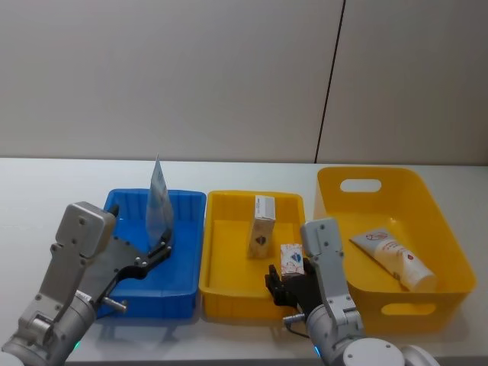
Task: Bimanual collaborative sorting of washing and personal care products
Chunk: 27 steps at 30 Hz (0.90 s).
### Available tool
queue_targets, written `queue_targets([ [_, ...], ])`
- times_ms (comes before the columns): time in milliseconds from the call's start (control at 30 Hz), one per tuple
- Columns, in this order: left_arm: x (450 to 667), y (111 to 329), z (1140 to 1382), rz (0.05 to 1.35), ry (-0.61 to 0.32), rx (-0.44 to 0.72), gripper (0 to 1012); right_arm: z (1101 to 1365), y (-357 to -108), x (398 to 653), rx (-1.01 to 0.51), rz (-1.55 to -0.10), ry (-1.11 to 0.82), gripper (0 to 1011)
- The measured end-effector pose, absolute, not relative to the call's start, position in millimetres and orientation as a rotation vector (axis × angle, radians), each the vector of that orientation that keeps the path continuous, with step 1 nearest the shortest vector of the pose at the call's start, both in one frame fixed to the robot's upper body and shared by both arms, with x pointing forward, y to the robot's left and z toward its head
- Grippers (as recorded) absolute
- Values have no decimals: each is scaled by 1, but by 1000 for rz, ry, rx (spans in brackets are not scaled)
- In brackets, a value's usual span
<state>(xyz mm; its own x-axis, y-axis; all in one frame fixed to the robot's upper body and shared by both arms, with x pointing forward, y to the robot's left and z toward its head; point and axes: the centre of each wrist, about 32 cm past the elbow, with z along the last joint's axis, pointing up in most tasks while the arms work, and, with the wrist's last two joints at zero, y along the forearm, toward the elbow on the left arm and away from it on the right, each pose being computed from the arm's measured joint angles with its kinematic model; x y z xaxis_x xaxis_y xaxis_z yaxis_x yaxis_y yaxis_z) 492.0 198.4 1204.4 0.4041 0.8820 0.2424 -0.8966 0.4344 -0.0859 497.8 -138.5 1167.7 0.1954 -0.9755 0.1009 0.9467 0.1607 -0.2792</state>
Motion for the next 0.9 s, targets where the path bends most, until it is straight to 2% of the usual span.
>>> queue_targets([
  [33,492,198,1204,1124,-268,61,1001,1168,-139,498,-307,-1376,111,644],
  [167,492,198,1204,1124,-268,61,1001,1167,-138,498,-308,-1380,110,552],
  [267,492,198,1204,1124,-268,61,1001,1167,-138,498,-309,-1381,109,427],
  [400,492,198,1204,1124,-268,61,1001,1167,-137,499,-309,-1383,108,352],
  [900,492,198,1204,1124,-268,61,1002,1171,-139,499,-236,-1367,79,327],
])
